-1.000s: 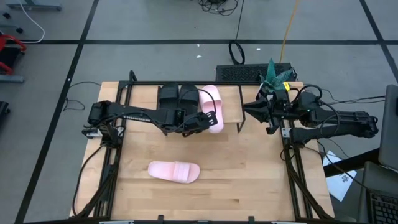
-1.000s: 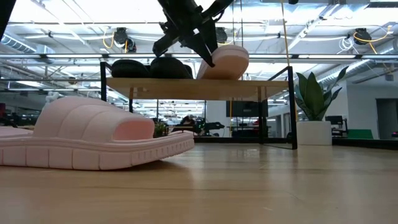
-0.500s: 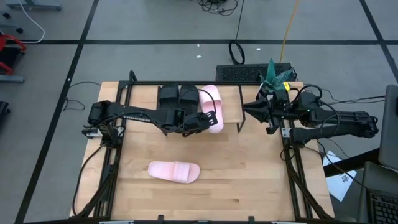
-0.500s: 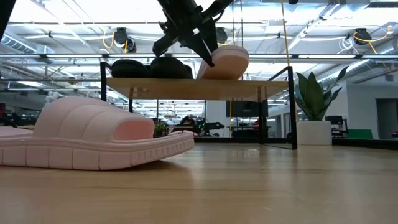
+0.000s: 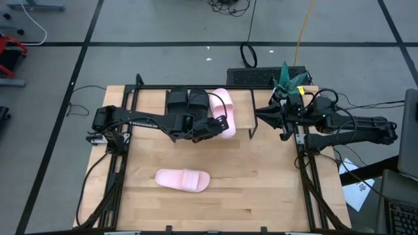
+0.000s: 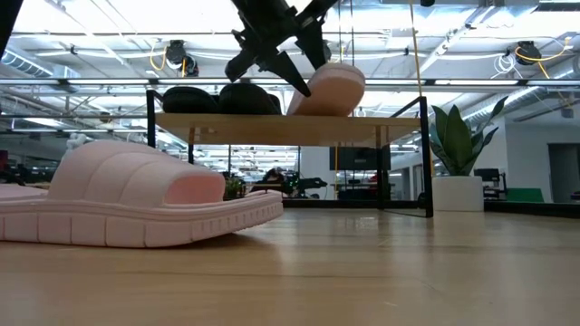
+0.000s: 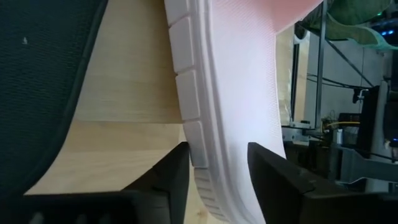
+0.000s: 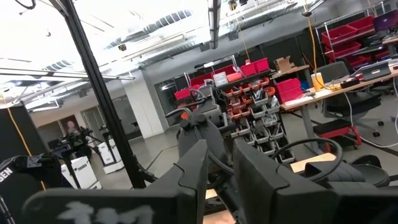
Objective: Pick and place slides into the shelf
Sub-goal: Put the top pink slide on the shelf
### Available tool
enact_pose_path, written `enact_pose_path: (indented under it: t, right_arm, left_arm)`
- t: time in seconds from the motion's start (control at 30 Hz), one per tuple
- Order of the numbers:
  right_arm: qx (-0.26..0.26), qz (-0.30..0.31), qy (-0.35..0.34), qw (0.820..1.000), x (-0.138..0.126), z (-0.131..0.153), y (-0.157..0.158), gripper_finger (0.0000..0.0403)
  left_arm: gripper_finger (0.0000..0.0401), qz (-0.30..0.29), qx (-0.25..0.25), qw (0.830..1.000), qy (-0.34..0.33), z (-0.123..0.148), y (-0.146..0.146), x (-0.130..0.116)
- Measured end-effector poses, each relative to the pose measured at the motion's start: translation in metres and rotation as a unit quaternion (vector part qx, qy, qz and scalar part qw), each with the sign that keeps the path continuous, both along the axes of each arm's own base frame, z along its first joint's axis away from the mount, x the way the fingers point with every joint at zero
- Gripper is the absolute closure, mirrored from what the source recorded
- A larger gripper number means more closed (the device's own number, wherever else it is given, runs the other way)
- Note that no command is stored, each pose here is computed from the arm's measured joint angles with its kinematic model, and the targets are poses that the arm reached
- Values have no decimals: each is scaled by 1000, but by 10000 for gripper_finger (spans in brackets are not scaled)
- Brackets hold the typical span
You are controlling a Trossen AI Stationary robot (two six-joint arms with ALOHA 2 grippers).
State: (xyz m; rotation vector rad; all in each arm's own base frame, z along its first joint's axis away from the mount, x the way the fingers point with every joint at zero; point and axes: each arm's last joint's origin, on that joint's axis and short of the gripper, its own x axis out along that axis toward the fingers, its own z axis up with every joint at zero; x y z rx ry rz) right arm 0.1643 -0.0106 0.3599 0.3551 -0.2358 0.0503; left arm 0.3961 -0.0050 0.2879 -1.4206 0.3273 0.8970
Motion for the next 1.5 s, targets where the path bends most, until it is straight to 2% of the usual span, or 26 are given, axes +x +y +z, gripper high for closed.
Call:
enact_pose_path:
  t: [0.2,0.43,0.63,0.97,1.17,1.33,1.5]
  right_arm:
    - [0,0,0,1000,0,0,0,335]
    - [0,0,0,1000,0,0,0,335]
    - [0,0,0,1000,0,0,0,335]
    - [0,0,0,1000,0,0,0,335]
    - [0,-1,-7,1000,0,1,0,335]
    - [1,-1,-13,1000,1,2,0,335]
    - [1,-1,-13,1000,1,2,0,335]
  left_arm:
    - [227,-1,-4,1000,-4,0,-4,0]
    - [226,-3,-13,1000,-10,1,-13,0]
    - [226,-11,-20,999,-41,4,-25,3]
    - [226,-10,11,996,-91,12,-51,5]
    - [226,-16,47,992,-116,18,-55,8]
    - [226,-19,37,991,-129,19,-63,8]
    - [226,-7,21,991,-134,15,-89,3]
